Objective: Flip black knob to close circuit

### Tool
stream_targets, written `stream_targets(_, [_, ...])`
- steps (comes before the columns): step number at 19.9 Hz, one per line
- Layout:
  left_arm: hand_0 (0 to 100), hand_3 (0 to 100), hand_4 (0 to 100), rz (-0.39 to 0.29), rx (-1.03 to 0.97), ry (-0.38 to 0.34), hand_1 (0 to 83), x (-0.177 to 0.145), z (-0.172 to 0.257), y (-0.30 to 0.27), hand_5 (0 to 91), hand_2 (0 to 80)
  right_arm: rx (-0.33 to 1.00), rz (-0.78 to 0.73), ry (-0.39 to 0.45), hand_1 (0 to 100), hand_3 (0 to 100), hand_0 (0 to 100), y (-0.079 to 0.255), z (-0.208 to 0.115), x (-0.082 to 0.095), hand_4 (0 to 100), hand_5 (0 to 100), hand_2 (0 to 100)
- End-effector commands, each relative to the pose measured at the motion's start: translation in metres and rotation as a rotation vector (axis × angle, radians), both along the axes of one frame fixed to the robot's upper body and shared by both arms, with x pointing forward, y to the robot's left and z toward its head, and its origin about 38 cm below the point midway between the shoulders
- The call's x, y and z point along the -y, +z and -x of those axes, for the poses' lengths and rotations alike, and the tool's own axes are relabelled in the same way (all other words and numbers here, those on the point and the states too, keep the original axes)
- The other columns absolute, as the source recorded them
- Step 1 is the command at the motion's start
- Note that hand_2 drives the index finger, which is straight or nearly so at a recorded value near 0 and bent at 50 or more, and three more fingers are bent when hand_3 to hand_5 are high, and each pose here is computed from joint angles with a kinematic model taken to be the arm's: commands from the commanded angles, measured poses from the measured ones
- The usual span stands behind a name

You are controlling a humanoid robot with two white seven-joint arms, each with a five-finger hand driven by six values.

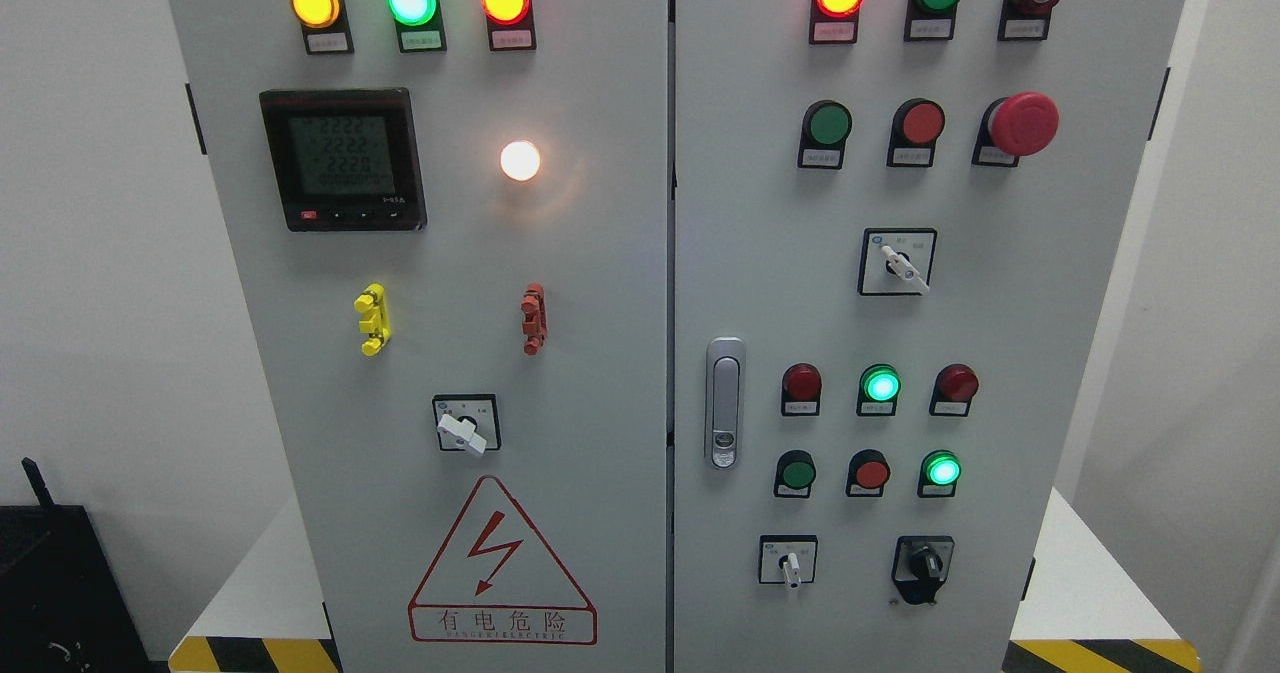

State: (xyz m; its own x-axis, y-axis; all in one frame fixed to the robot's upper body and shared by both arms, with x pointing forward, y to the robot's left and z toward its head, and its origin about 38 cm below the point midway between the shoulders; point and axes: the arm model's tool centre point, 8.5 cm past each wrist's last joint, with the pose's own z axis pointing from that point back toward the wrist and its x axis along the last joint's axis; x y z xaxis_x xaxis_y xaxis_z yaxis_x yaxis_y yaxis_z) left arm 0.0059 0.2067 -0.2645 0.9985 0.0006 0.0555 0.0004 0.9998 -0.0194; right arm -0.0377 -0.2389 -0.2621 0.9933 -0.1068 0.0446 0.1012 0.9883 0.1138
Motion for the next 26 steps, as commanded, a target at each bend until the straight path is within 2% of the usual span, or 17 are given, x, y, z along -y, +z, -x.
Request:
stream_targets(1, [0,5,3,0.0,0.0,0.022,0.0,0.0,0.01,-0.001,0.0,0.0,0.019,0.04,0.042,0,0,0,0.001,-0.017,0.027,0,0,0])
stream_targets(9, [0,5,3,-0.001,0.0,0.022,0.0,-0.001,0.01,-0.001,0.0,0.0,0.015,0.028,0.041,0,0,0,0.0,-0.017,0.021,0,0,0])
stream_targets(11, [0,5,3,0.0,0.0,0.022,0.0,0.0,0.01,-0.001,0.0,0.0,0.108,0.002,0.044,0,0,0,0.0,-0.041,0.013,0,0,0])
stream_targets(13, [0,5,3,0.0,0.0,0.022,0.0,0.0,0.01,-0.001,0.0,0.0,0.293,-0.006,0.06,0,0,0,0.007,-0.071,0.0,0,0,0])
stream_targets(14, [0,5,3,0.0,0.0,0.022,0.0,0.0,0.01,-0.001,0.0,0.0,0.394,0.007,0.075,0,0,0,0.017,-0.077,0.002,0,0,0])
stream_targets(15, [0,5,3,0.0,0.0,0.023,0.0,0.0,0.01,-0.001,0.0,0.0,0.494,0.016,0.106,0,0,0,0.032,-0.092,0.005,0,0,0])
stream_targets(17, [0,5,3,0.0,0.0,0.022,0.0,0.0,0.01,-0.001,0.0,0.0,0.711,-0.048,0.176,0,0,0,0.07,-0.138,-0.015,0,0,0])
stream_targets(18, [0,5,3,-0.001,0.0,0.022,0.0,-0.001,0.01,-0.001,0.0,0.0,0.817,-0.05,0.202,0,0,0,0.094,-0.159,-0.016,0,0,0])
stream_targets(20, [0,5,3,0.0,0.0,0.022,0.0,0.0,0.01,-0.001,0.0,0.0,1.037,-0.021,0.246,0,0,0,0.152,-0.204,-0.019,0,0,0])
stream_targets(22, [0,5,3,0.0,0.0,0.022,0.0,0.0,0.01,-0.001,0.0,0.0,1.257,0.012,0.256,0,0,0,0.219,-0.239,-0.02,0,0,0])
stream_targets(23, [0,5,3,0.0,0.0,0.022,0.0,0.0,0.01,-0.001,0.0,0.0,1.363,0.033,0.255,0,4,0,0.253,-0.253,-0.019,0,0,0])
stream_targets(24, [0,5,3,0.0,0.0,0.022,0.0,0.0,0.01,-0.001,0.0,0.0,1.457,0.062,0.256,0,9,0,0.285,-0.262,-0.017,6,0,2])
stream_targets(26, [0,5,3,0.0,0.0,0.022,0.0,0.0,0.01,-0.001,0.0,0.0,1.617,0.123,0.245,4,28,0,0.34,-0.271,-0.014,24,3,15])
